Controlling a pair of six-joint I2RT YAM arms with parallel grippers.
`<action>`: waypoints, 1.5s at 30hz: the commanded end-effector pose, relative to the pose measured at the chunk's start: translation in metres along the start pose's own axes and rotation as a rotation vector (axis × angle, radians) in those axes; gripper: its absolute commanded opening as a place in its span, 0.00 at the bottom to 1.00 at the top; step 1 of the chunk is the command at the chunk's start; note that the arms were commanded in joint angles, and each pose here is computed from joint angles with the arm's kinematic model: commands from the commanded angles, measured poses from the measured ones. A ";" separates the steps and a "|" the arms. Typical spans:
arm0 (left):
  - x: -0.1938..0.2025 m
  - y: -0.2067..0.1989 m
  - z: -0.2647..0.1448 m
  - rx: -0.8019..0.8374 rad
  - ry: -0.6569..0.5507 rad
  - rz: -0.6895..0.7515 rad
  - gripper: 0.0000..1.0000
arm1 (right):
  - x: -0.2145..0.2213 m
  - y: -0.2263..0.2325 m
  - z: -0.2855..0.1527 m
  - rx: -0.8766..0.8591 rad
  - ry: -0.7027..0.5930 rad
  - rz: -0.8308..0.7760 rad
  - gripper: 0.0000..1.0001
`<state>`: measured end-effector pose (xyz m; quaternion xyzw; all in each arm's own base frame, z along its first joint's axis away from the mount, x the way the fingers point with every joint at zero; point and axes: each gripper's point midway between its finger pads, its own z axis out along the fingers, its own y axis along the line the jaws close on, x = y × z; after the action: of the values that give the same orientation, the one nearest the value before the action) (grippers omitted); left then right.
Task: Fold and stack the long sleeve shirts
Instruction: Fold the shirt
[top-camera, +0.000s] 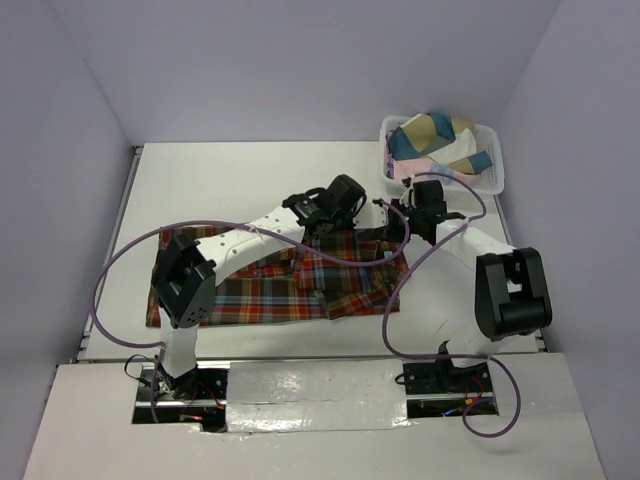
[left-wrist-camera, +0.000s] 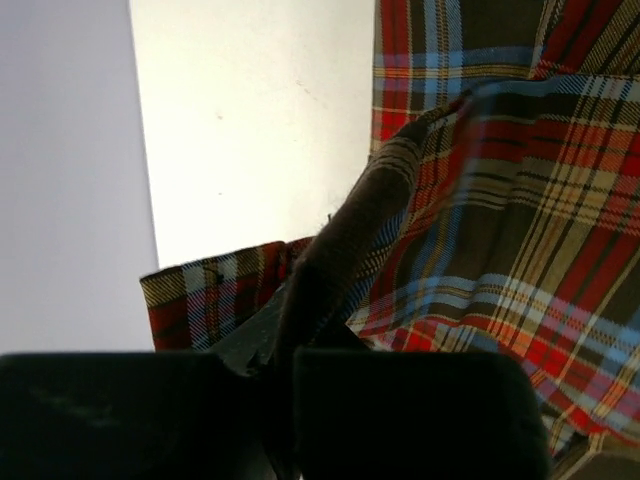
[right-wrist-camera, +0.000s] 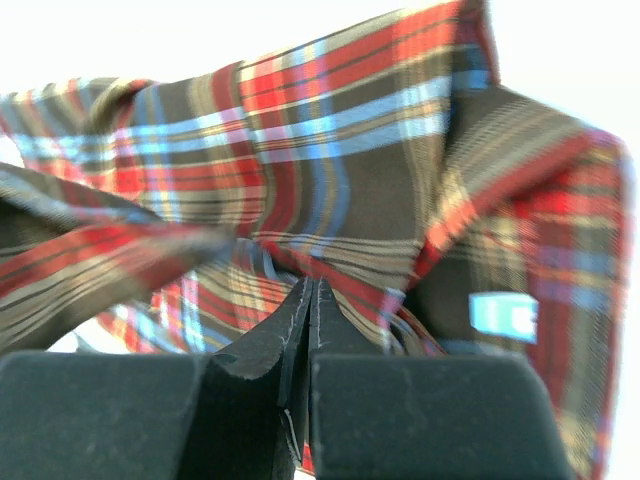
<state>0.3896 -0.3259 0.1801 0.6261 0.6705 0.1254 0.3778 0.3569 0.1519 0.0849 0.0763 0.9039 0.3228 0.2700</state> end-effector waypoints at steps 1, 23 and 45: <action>-0.002 0.000 0.013 -0.058 -0.004 -0.065 0.10 | -0.019 -0.008 -0.022 0.134 -0.081 -0.005 0.02; -0.009 -0.165 -0.040 0.607 -0.068 0.065 0.56 | -0.005 -0.019 -0.063 0.187 -0.170 -0.058 0.10; 0.258 0.004 -0.119 0.215 0.172 -1.067 0.74 | 0.018 0.000 -0.009 0.009 0.038 -0.026 0.35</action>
<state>0.3583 -0.0948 0.1833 0.3293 0.8946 -0.0962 0.2865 0.3216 0.1387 0.0710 0.0800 0.9222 0.2879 0.2454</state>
